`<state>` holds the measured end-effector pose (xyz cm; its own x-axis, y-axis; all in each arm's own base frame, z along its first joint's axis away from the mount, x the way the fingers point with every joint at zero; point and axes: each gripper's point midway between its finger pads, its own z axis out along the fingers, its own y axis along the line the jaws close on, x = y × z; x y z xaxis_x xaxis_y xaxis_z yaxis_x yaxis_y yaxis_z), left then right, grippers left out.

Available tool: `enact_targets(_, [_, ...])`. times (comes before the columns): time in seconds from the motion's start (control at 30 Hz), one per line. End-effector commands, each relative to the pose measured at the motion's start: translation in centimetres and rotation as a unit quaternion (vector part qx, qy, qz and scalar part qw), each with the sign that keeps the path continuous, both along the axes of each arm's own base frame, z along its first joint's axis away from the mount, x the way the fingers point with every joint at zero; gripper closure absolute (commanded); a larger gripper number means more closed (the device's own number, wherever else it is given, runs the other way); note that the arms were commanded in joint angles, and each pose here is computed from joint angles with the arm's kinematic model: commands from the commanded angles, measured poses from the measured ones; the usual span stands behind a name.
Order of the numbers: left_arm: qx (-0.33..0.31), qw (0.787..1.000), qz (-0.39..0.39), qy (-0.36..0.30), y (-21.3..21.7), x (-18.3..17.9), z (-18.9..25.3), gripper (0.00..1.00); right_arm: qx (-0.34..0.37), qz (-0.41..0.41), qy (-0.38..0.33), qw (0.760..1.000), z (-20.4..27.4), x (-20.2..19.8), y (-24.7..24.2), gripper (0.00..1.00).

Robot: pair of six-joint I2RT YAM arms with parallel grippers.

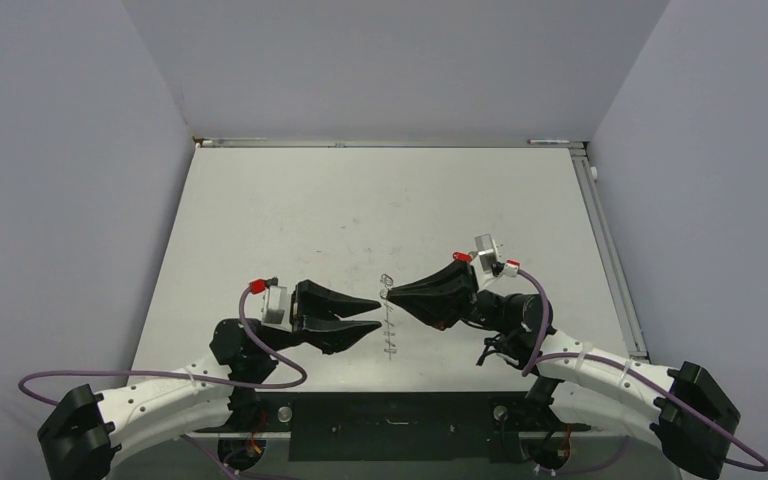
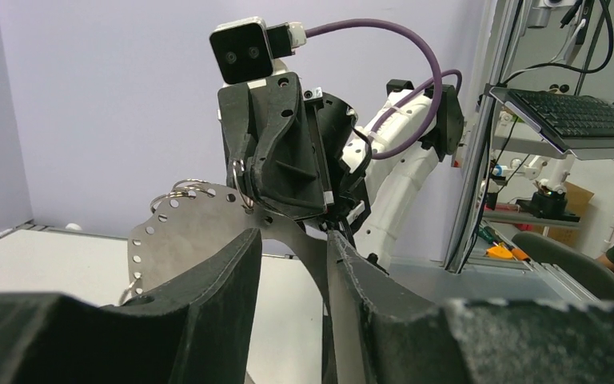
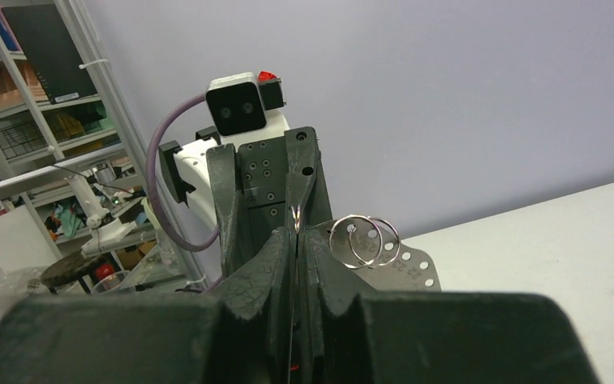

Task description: Put the keys on the keyring

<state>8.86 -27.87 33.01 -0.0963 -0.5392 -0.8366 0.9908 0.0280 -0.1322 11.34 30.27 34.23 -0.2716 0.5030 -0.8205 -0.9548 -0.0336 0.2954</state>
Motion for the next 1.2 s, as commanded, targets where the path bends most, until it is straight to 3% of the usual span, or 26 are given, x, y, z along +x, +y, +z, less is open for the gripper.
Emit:
enact_targets(0.0, [-0.029,0.999,0.017,-0.031,0.5,-0.2,1.5,0.68,0.040,0.020,-0.046,0.998,2.4,-2.0,-0.9,0.95])
enact_targets(0.77, [-0.039,0.998,0.032,-0.038,0.6,-0.4,2.0,0.83,0.024,0.030,-0.052,0.998,1.6,-2.7,0.0,0.95])
enact_targets(1.17, [-0.041,0.997,0.055,-0.025,0.8,0.4,2.0,0.74,0.016,0.031,-0.057,0.998,1.2,-3.0,0.3,0.95])
